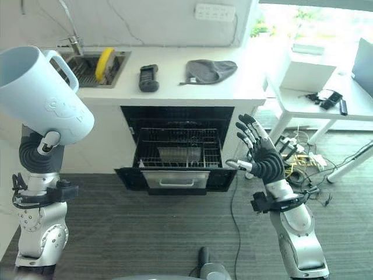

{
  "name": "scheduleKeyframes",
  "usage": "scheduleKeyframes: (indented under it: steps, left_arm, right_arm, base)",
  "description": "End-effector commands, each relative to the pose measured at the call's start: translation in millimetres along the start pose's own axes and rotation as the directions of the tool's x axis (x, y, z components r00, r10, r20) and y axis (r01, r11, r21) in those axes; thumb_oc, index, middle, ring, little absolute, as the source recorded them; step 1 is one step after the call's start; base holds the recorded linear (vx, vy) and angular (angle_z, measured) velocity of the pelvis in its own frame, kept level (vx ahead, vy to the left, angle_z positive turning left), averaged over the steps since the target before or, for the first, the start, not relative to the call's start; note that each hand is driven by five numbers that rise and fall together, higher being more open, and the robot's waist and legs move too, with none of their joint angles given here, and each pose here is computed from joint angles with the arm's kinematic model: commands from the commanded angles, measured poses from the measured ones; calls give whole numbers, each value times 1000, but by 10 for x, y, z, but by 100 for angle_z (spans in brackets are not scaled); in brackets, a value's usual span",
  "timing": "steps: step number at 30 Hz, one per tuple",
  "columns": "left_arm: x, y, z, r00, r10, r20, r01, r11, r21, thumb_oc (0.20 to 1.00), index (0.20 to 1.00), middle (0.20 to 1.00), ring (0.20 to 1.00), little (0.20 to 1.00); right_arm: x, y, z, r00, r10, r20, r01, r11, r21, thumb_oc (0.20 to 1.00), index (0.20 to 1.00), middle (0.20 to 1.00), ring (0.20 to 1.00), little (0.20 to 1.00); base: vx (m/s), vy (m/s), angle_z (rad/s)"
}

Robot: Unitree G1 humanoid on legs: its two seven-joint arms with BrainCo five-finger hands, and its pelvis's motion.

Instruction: Place the dishes in the dishwasher.

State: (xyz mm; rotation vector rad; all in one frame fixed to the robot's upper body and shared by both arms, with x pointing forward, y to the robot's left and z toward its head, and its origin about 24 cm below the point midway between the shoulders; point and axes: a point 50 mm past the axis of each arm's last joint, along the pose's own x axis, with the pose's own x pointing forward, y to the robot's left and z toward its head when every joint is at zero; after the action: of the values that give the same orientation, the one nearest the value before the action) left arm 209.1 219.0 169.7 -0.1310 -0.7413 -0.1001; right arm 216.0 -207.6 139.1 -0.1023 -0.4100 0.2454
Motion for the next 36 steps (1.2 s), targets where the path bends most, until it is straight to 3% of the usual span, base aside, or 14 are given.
scheduleKeyframes:
  steps: [1,7,17,29,36]
  left_arm:
    - [53,-35,113,996,-56,69,57,998,-6,200,200,200,200,200]
    - [-20,-33,76,995,-79,56,80,997,-17,200,200,200,200,200]
    - [-95,48,69,998,-22,64,23,1000,-12,200,200,200,200,200]
    - [95,-5,84,993,-81,86,81,997,6,200,200,200,200,200]
    - [98,-3,115,992,-91,84,87,995,48,200,200,200,200,200]
  right_arm:
    - [-27,-85,187,996,-12,92,15,999,-38,1000,1000,1000,1000,1000]
    - [-10,-110,145,997,-20,80,24,999,-49,1000,1000,1000,1000,1000]
    - [-3,-95,146,998,26,65,-21,997,-77,1000,1000,1000,1000,1000]
    - [17,-96,138,997,-37,73,41,997,-62,1000,1000,1000,1000,1000]
    - [4,-2,97,998,14,55,-11,999,-46,1000,1000,1000,1000,1000]
  base:
    - [149,-289,-22]
    - [115,-106,-5]
    - [223,170,-26]
    - [150,241,-2]
    - [62,170,-6]
